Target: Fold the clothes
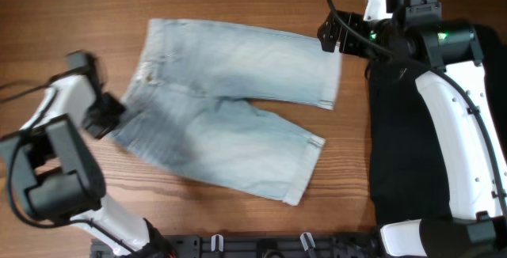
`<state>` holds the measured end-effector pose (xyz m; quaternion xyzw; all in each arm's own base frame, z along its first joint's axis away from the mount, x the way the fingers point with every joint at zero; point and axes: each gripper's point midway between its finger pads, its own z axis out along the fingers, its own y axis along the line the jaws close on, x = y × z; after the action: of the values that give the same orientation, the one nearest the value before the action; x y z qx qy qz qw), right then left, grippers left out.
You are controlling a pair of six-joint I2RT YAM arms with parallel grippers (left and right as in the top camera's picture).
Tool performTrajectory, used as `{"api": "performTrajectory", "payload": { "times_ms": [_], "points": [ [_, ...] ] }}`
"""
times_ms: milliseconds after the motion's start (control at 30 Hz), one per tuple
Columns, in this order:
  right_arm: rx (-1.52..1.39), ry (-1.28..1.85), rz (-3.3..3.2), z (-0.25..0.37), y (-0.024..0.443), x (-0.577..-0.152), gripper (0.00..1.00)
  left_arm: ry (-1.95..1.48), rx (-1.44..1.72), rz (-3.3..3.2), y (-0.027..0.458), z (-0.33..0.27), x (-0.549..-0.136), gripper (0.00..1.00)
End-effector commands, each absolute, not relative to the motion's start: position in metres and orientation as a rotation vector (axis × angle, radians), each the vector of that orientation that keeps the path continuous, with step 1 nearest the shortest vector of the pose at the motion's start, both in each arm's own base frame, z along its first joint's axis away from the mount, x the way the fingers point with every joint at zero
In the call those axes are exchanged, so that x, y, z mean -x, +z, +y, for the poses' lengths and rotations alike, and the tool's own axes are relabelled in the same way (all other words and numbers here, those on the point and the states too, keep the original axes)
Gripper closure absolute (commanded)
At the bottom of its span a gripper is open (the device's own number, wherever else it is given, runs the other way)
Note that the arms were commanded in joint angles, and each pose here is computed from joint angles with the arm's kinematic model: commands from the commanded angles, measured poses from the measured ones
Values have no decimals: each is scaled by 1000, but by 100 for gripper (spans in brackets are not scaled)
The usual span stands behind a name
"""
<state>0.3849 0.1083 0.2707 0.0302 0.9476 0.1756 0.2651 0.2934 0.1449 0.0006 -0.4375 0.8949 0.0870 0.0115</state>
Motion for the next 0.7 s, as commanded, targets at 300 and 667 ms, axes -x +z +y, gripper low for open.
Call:
{"api": "performTrajectory", "payload": {
  "times_ms": [300, 667],
  "points": [
    [174, 597, 3249, 151, 72, -349, 31, -160, 1125, 2450, 143, 136, -295, 80],
    [-156, 448, 3041, 152, -7, -406, 89, -201, 900, 2461, 174, 85, -302, 74]
  ]
}}
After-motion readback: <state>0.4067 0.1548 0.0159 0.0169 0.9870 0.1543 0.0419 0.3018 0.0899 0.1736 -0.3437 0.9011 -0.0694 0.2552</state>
